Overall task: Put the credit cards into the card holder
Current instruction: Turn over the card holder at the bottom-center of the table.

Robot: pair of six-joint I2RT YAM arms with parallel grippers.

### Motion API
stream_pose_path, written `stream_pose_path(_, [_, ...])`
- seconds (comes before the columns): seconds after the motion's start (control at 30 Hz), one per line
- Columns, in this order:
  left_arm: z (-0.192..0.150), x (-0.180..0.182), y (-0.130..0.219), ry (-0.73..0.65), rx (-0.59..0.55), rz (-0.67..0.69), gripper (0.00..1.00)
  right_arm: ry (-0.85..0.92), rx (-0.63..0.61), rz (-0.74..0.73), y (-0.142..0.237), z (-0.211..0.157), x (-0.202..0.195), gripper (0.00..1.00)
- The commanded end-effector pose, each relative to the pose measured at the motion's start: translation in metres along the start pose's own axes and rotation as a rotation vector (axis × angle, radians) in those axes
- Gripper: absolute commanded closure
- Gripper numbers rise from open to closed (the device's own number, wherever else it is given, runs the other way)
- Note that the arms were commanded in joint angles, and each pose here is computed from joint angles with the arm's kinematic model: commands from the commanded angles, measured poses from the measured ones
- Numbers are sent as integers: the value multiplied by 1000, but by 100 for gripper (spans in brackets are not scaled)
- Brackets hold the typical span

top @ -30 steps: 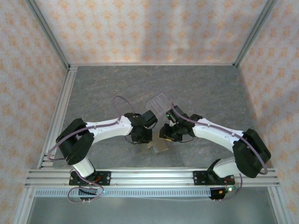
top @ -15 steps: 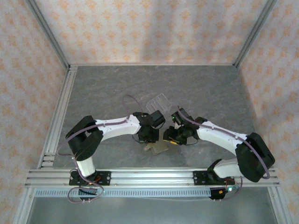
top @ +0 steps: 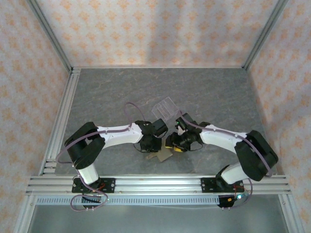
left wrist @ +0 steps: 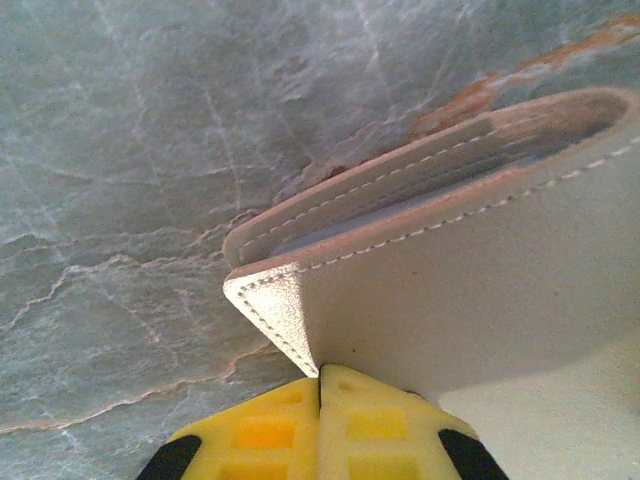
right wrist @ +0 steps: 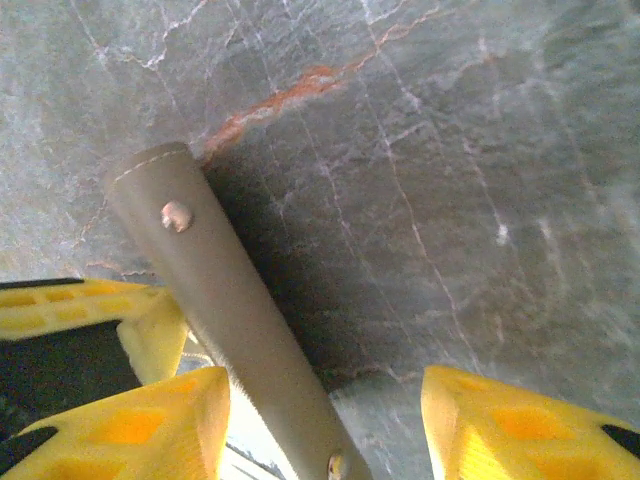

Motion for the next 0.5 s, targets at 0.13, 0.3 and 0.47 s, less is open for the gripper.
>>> stream_pose_path(0.13, [-4,32,-18,17,18,142,100,62,-3,109,-9,12,14,48])
stream_pose_path(0.3, [-3,35,-22,19,23,144,100,97,0,184,-8,13,28,53])
stream_pose_path(0.47, [-2,34,-25,25,32,140,100,126,54,206,-18,8,38,63])
Point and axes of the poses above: each hand's point on the last joint's axis, 136 mm out from that joint toward the fingers, its own y axis back along the fingers, its own x axis along the line the jaws close on, z = x × y, the point moved 9 cm from there along y, back along the fingers, and after that the axes turned 13 degrees about y, right-handed, at the moved point
